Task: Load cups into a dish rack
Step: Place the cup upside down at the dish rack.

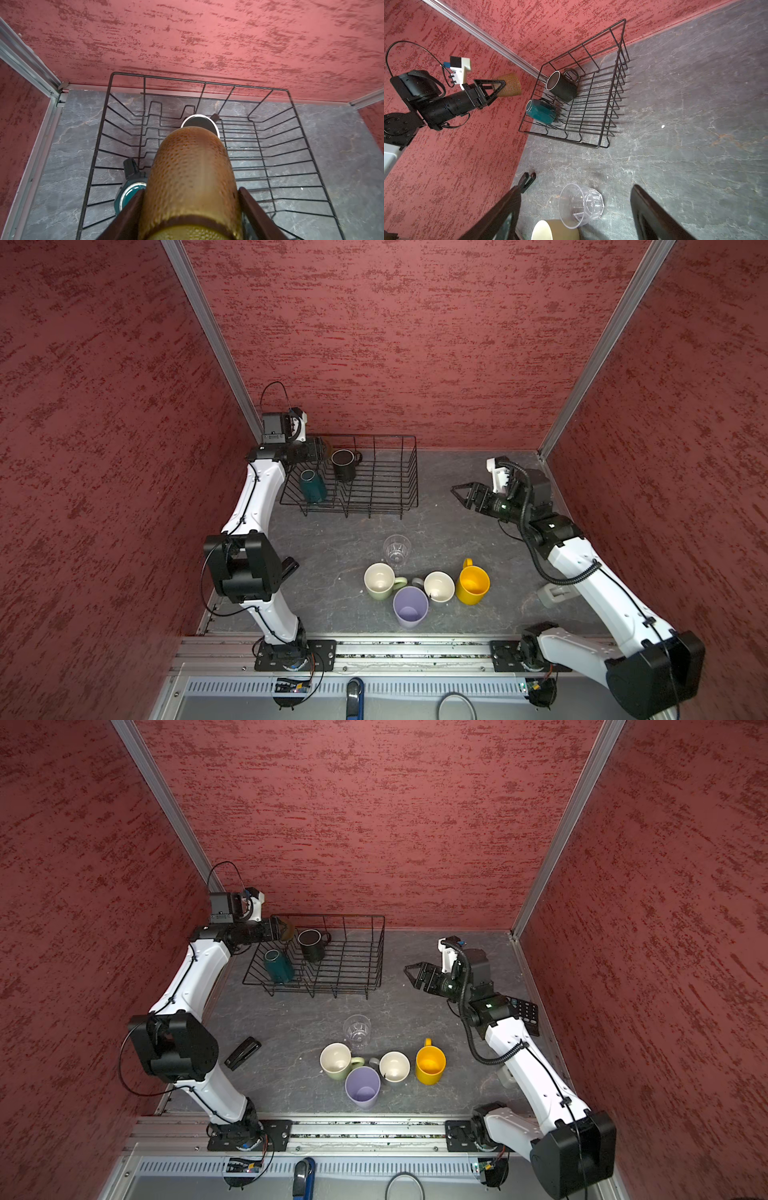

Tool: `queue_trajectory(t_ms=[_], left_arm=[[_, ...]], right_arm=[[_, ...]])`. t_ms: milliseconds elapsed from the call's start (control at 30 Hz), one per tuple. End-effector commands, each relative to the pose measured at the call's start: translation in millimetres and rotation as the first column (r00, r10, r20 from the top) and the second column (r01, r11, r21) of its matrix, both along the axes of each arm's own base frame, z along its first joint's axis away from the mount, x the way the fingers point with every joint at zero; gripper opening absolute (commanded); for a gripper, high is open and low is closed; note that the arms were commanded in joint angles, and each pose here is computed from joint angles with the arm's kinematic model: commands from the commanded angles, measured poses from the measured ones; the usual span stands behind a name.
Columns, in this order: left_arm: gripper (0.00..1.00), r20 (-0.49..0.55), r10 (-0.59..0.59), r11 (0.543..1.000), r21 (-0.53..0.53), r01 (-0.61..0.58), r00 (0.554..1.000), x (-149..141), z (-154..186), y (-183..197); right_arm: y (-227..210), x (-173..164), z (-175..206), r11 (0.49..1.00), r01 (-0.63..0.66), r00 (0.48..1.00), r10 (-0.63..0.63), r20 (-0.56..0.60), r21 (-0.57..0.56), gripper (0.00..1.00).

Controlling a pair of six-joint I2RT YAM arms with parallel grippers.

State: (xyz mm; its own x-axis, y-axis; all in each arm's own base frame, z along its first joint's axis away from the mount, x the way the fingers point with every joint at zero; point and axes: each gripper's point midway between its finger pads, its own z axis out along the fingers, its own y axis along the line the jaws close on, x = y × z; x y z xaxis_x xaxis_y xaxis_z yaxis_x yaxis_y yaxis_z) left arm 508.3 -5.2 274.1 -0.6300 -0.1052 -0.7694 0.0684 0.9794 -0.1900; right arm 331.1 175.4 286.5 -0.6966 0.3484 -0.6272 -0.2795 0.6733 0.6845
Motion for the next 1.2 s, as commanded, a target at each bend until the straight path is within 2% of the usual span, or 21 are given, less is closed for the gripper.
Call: queue_trajectory(t_ms=[0,133,267,667,1167], left_arm=[[0.00,-0.020,0.024,0.996,0.085,-0.022,1.000,5.3,-1.1,8.1],[0.00,-0.021,0.034,0.989,0.143,-0.030,0.999,17.0,-5.2,9.2],[0.00,-0.030,0.029,0.988,0.155,-0.024,0.999,27.3,-10.3,6.1],[0.00,-0.115,0.036,0.965,0.263,-0.005,0.993,52.9,-41.7,4.5],[0.00,-0.205,0.063,0.943,0.331,0.009,0.977,61.9,-81.5,11.3]], right_arm=[[-7.9,-0.3,1.1,0.999,0.028,0.999,-0.028,0.018,-0.024,0.84],[-8.3,0.1,-1.3,0.999,0.027,1.000,-0.026,0.014,-0.028,0.84],[-9.5,0.5,-5.2,0.999,0.030,1.000,-0.030,0.007,-0.033,0.85],[-13.1,0.7,-10.6,0.998,0.035,0.999,-0.035,0.007,-0.055,0.87],[-15.2,2.7,-18.1,0.997,0.041,0.999,-0.041,-0.010,-0.060,0.88]])
